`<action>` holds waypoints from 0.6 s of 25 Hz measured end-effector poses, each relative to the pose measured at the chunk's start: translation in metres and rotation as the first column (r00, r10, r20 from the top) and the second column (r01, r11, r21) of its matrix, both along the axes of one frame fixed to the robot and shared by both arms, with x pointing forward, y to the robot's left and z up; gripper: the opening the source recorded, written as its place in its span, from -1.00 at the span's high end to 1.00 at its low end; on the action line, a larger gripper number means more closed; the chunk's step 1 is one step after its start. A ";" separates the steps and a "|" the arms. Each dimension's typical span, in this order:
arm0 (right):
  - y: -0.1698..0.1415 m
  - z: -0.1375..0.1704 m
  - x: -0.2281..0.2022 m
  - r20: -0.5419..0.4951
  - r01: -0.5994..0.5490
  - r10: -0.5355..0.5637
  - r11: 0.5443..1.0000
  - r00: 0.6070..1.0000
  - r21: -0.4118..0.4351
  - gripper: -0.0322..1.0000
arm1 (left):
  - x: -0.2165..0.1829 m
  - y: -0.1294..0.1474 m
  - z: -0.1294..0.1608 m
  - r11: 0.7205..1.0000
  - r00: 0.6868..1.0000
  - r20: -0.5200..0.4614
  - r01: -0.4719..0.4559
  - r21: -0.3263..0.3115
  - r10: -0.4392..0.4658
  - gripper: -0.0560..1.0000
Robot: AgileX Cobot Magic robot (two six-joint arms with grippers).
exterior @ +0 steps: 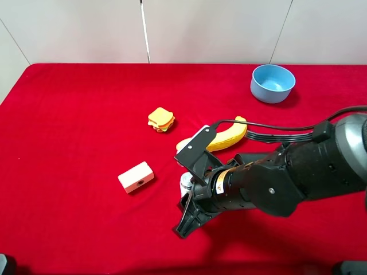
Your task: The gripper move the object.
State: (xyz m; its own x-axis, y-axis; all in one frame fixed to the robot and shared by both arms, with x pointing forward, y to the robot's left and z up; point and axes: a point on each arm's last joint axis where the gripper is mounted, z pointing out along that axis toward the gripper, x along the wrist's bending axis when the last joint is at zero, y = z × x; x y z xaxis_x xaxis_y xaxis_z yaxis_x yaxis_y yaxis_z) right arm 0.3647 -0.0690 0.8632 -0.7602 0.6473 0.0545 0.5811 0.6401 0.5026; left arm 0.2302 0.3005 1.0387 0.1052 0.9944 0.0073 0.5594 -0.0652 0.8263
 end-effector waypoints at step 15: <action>0.000 -0.001 0.000 -0.003 0.000 0.000 1.000 1.000 -0.004 0.31 | 0.000 0.000 0.000 1.000 1.000 0.000 0.000 0.000 0.000 -0.95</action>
